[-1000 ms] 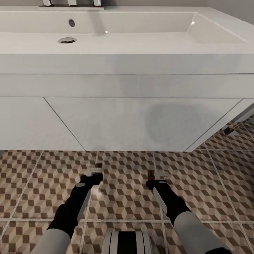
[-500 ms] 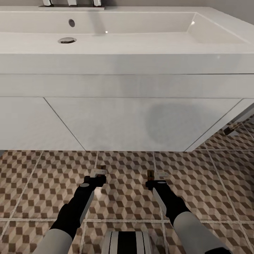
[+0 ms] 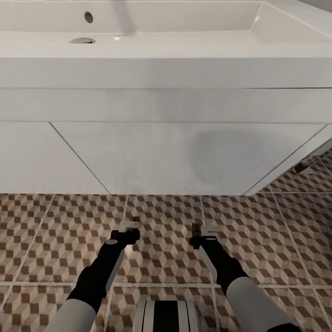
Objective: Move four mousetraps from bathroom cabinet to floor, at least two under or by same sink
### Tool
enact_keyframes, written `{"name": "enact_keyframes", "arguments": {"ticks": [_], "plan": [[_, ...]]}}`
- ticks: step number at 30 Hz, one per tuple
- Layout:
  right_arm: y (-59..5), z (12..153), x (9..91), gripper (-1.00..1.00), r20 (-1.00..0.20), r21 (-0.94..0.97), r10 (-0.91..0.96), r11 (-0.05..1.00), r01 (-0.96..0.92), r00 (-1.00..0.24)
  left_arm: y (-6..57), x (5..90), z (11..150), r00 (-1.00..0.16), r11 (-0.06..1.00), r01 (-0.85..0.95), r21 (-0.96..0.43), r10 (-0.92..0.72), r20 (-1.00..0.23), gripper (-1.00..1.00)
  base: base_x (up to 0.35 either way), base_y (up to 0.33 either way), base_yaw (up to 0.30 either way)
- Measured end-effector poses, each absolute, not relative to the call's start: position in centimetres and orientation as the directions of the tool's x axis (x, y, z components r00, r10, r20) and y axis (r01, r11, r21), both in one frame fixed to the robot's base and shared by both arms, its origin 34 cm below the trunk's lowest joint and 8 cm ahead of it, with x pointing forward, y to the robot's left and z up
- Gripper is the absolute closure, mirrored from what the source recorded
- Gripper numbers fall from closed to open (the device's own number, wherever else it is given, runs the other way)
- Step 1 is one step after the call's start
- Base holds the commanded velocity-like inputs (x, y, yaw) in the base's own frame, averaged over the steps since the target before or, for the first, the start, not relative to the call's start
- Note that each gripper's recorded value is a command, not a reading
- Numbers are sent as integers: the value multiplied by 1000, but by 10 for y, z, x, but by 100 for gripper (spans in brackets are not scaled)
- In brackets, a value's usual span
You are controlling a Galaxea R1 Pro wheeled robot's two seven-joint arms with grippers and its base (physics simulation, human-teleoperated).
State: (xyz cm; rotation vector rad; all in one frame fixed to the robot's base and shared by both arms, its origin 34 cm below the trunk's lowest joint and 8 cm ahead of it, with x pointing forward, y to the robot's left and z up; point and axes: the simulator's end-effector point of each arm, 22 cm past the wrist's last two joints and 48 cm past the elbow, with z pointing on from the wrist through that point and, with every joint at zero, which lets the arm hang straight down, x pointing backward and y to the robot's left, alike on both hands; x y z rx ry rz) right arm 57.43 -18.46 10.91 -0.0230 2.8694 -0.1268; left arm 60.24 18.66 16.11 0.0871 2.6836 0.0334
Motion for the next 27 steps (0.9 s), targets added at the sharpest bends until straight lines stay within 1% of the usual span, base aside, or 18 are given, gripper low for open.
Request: {"name": "enact_keyframes", "arguments": {"ticks": [21,27], "plan": [[-186,67,541,100,-185,-94,-39,995,-22,-982,190,573,116,-929,998,57,39,67,-363,100,0,0,0],[-185,68,545,100,-194,-91,-43,996,-25,-980,190,575,118,-927,998,56,40,67,-369,100,0,0,0]]}}
